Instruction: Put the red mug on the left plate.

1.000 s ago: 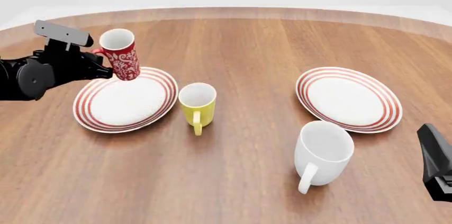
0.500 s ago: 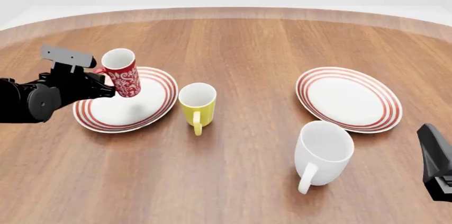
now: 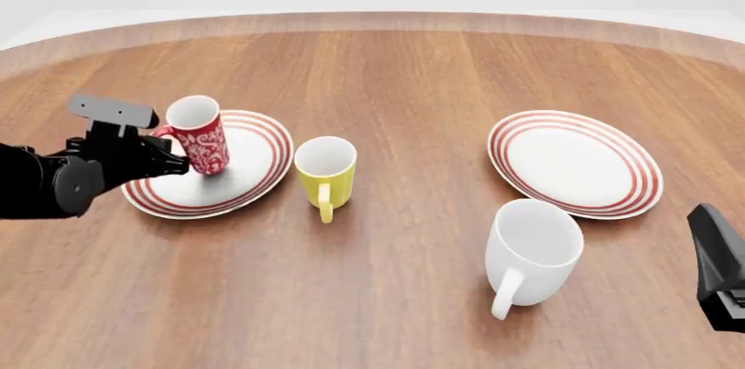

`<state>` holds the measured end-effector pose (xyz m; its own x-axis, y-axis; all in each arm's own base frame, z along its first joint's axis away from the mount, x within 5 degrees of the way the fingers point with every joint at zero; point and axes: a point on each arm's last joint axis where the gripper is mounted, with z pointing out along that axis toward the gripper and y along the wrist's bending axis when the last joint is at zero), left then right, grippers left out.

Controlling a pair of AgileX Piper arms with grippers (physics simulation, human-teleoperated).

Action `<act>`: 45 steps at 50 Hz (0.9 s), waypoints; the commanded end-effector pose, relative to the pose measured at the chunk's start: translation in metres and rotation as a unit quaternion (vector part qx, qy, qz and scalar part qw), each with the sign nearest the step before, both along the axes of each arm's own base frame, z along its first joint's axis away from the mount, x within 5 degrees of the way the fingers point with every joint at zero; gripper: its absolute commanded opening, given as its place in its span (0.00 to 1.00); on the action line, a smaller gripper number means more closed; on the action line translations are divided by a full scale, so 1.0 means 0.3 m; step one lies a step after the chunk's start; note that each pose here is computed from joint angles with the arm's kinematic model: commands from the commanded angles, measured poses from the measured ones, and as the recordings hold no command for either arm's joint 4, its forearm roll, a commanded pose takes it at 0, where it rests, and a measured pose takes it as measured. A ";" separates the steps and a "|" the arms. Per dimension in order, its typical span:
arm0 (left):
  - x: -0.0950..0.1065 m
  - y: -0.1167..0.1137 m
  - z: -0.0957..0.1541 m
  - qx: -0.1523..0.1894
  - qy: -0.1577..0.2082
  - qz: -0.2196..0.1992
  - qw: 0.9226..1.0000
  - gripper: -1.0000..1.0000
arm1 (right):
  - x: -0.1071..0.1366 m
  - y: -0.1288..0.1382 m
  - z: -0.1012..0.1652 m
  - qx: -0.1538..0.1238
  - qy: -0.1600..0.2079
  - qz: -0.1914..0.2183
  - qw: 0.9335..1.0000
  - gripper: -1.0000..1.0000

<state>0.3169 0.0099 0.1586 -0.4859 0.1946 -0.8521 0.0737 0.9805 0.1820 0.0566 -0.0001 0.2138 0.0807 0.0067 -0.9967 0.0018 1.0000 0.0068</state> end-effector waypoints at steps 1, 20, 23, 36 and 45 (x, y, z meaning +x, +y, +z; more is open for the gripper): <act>-0.007 0.001 -0.032 0.000 0.004 0.002 1.000 0.00 | 0.000 0.000 0.000 -0.001 0.000 0.000 1.000 1.00; -0.052 -0.014 -0.127 -0.015 0.020 0.004 1.000 0.00 | 0.000 0.000 0.000 0.000 0.000 0.000 1.000 1.00; -0.063 -0.016 -0.140 -0.016 0.024 0.003 1.000 0.00 | 0.000 0.000 0.000 0.000 0.000 0.000 1.000 1.00; -0.100 -0.013 -0.180 -0.012 0.042 0.002 0.999 1.00 | 0.000 0.000 0.000 0.000 0.000 0.000 1.000 1.00; -0.117 -0.014 -0.146 -0.013 0.036 0.003 0.999 1.00 | -0.001 0.000 0.000 0.000 0.000 0.000 1.000 1.00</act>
